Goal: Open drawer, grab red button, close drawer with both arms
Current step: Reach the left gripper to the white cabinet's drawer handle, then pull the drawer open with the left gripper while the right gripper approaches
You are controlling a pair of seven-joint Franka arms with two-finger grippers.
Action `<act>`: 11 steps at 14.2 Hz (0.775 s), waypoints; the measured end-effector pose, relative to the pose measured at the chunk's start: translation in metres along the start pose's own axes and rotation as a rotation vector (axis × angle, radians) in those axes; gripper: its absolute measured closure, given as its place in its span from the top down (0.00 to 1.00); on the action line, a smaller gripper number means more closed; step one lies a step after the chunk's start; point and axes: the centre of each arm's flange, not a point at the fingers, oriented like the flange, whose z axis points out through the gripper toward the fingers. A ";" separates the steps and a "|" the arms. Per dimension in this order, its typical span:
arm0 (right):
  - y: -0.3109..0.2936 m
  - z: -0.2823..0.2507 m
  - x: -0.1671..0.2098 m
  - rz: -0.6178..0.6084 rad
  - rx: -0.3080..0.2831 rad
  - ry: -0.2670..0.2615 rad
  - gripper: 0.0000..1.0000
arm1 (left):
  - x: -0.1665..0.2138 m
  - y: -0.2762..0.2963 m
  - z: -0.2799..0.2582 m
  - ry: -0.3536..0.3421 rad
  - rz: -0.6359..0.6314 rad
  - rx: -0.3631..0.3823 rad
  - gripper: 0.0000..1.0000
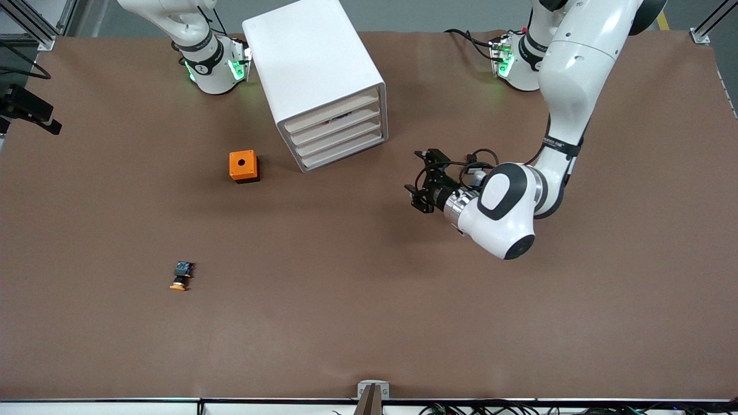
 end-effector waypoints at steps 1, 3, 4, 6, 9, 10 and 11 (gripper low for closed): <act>0.000 0.000 0.000 0.000 0.000 0.000 1.00 | -0.004 0.002 0.008 -0.020 -0.068 0.028 1.00; -0.001 0.000 0.000 -0.001 0.000 0.000 1.00 | -0.008 0.007 0.028 -0.034 -0.189 0.082 1.00; -0.001 0.000 0.000 -0.001 0.000 0.000 1.00 | -0.009 0.010 0.039 -0.035 -0.234 0.106 1.00; -0.001 0.000 0.000 -0.002 0.000 0.000 1.00 | -0.010 0.017 0.060 -0.025 -0.314 0.152 1.00; -0.001 0.000 0.000 -0.002 0.000 0.000 1.00 | -0.012 0.021 0.093 0.015 -0.378 0.203 0.97; 0.000 0.000 0.000 -0.001 0.000 0.000 1.00 | -0.014 0.020 0.105 0.033 -0.383 0.219 0.97; 0.001 0.000 0.000 0.001 0.000 0.000 1.00 | -0.016 0.018 0.116 0.053 -0.385 0.237 0.91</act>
